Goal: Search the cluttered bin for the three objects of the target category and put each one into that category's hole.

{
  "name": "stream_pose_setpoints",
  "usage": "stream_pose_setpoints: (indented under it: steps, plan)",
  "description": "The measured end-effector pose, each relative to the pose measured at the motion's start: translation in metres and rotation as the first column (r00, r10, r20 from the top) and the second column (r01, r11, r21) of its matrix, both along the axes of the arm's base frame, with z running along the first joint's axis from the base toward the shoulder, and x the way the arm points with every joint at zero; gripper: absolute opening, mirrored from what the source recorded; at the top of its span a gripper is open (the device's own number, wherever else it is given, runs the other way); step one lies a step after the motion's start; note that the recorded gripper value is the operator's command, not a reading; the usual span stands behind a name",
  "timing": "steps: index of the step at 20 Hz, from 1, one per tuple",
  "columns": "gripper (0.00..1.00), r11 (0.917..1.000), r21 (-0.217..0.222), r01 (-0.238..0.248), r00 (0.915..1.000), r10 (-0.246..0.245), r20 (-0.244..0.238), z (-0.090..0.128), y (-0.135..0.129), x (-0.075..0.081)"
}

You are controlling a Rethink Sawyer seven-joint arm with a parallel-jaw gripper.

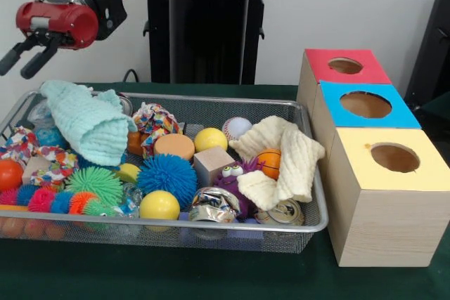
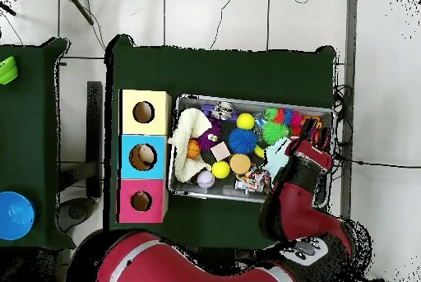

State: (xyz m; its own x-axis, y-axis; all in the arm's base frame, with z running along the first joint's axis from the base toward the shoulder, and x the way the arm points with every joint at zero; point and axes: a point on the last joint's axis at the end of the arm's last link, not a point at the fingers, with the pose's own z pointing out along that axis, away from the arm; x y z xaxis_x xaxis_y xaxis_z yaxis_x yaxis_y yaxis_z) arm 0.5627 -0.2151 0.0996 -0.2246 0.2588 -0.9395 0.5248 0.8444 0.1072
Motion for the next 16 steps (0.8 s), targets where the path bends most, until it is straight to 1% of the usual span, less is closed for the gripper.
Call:
stream_pose_setpoints:
  steps: [2,4,5,6,8,9,10,11,12,13,15,16]
  plan:
    - [0.0,1.0,0.0,-0.001,1.0,0.001,0.0,0.0,0.0,0.0]
    - [0.0,0.9992,-0.005,-0.039,0.9979,0.039,-0.051,0.0,0.002,-0.006]
    - [0.0,0.9985,-0.006,-0.054,0.9955,0.054,-0.078,0.0,0.003,-0.009]
    - [0.0,0.998,-0.005,-0.063,0.9934,0.062,-0.096,0.0,0.003,-0.012]
    - [0.0,0.9966,-0.004,-0.082,0.9865,0.081,-0.143,0.0,0.003,-0.017]
    - [0.0,0.9945,-0.001,-0.104,0.9712,0.102,-0.216,0.0,0.001,-0.025]
    - [0.0,0.993,0.004,-0.118,0.9566,0.115,-0.268,-0.002,-0.001,-0.03]
    - [0.0,0.9912,0.009,-0.132,0.9391,0.128,-0.319,-0.004,-0.003,-0.036]
    - [0.0,0.9898,0.017,-0.141,0.9181,0.138,-0.372,-0.008,-0.006,-0.041]
    - [0.0,0.989,0.025,-0.146,0.89,0.142,-0.433,-0.012,-0.012,-0.049]
    - [0.0,0.9899,0.031,-0.138,0.8525,0.135,-0.505,-0.019,-0.022,-0.06]
    - [0.0,0.9909,0.034,-0.13,0.8355,0.128,-0.534,-0.022,-0.028,-0.065]
